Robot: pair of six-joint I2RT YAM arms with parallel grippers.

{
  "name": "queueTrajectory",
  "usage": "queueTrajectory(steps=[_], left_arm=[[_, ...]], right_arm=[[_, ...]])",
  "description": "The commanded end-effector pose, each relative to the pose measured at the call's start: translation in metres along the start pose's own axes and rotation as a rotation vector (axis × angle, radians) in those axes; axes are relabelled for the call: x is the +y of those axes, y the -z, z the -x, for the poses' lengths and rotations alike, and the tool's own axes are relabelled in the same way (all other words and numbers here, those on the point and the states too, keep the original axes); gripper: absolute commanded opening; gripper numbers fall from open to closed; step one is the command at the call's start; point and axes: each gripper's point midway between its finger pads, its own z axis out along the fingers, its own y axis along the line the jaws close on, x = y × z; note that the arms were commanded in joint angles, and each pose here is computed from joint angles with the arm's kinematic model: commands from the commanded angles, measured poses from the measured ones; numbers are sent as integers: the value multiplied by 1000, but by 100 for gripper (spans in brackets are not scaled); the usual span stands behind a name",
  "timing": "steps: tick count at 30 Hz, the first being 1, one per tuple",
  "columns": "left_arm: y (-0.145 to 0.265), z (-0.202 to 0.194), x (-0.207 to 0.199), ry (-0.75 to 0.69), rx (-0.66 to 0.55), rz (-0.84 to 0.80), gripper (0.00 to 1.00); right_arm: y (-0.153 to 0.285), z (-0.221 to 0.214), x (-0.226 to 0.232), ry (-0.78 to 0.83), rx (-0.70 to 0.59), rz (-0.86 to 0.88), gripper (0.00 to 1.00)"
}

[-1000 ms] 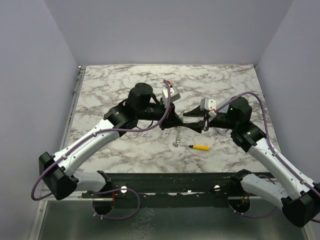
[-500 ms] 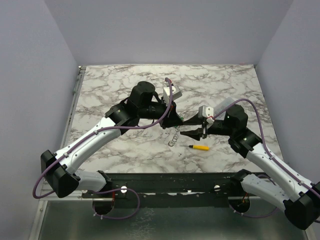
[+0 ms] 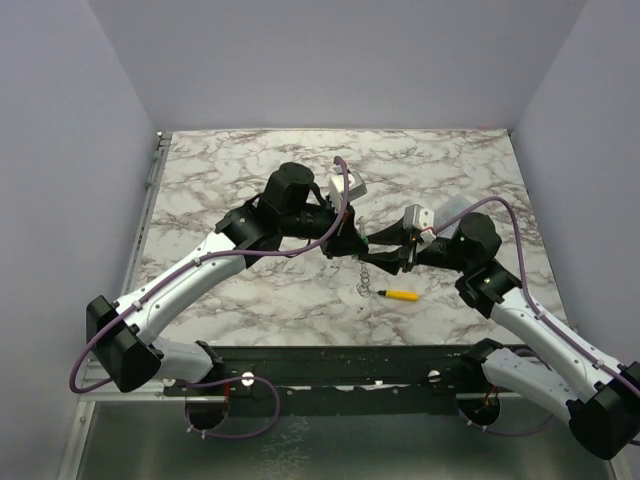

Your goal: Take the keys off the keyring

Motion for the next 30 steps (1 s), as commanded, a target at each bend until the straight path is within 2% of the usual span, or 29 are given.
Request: queueTrajectory(steps=[1, 4, 9, 18, 30], left_arm=[[3, 7, -17, -36, -7, -79, 0], [6, 4, -20, -58, 4, -92, 0], [11, -1, -21, -111, 26, -96, 0], [11, -2, -25, -156, 39, -133, 0], [11, -8, -29, -196, 64, -178, 0]], right_arm=[[0, 5, -7, 63, -24, -41, 40], [2, 3, -4, 96, -16, -25, 36], [6, 1, 6, 140, 1, 25, 36], [6, -1, 12, 188, 14, 72, 50], [5, 0, 11, 231, 3, 81, 44]])
